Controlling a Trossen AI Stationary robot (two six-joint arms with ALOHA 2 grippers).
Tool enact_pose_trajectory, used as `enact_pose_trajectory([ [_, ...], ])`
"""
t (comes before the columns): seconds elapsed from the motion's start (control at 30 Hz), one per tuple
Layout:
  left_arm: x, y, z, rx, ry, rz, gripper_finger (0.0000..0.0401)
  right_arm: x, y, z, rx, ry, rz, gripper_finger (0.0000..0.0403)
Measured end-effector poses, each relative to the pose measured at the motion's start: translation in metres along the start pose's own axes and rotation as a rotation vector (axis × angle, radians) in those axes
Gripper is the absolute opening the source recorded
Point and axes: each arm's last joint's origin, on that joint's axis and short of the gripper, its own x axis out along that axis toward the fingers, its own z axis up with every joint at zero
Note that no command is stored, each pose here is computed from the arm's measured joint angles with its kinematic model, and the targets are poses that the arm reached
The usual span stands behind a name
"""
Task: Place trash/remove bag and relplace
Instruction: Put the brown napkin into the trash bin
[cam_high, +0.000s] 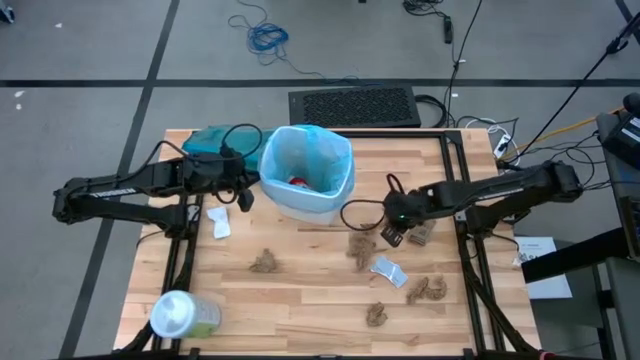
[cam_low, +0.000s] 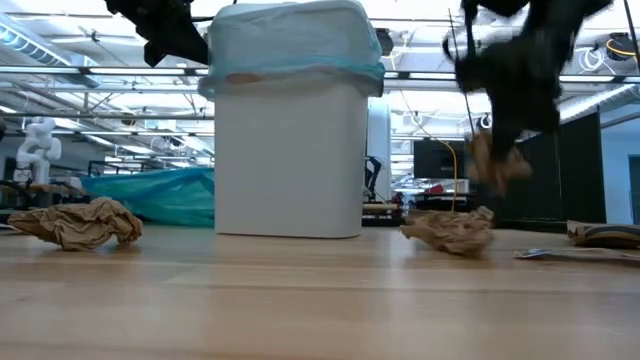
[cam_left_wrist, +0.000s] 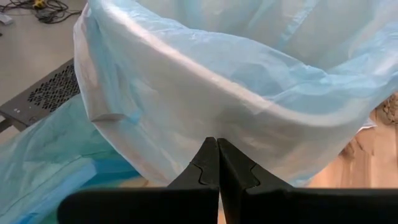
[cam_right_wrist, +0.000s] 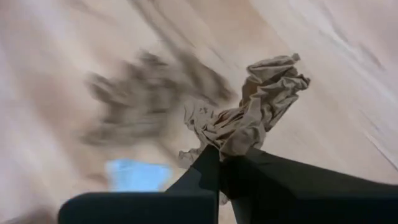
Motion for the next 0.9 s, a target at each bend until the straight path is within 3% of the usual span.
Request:
enact_pose_trajectory([
  [0.23, 0.0, 0.0, 0.0, 0.018, 0.0, 0.0, 0.0, -0.087, 0.039, 0.03, -0.165, -0.265, 0.171, 0.0001],
  [0.47, 0.0, 0.0, 0.001, 0.024, -0.015, -0.004, 0.0, -0.162, 0.059, 0.078, -0.33, -0.663, 0.148, 0.0],
  [0.57, 0.0, 0.0, 0.001, 0.025, -0.016, -0.004, 0.0, -0.173, 0.062, 0.101, -0.376, -0.743, 0.11, 0.0],
  [0.77, 0.0, -0.001, 0.002, 0.022, -0.021, -0.005, 0.0, -0.16, 0.063, 0.15, -0.379, -0.758, 0.0, 0.0001],
  [0.9, 0.008, -0.003, 0.003, 0.009, -0.041, -0.028, 0.0, -0.143, 0.067, 0.177, -0.412, -0.709, 0.036, 0.0019],
])
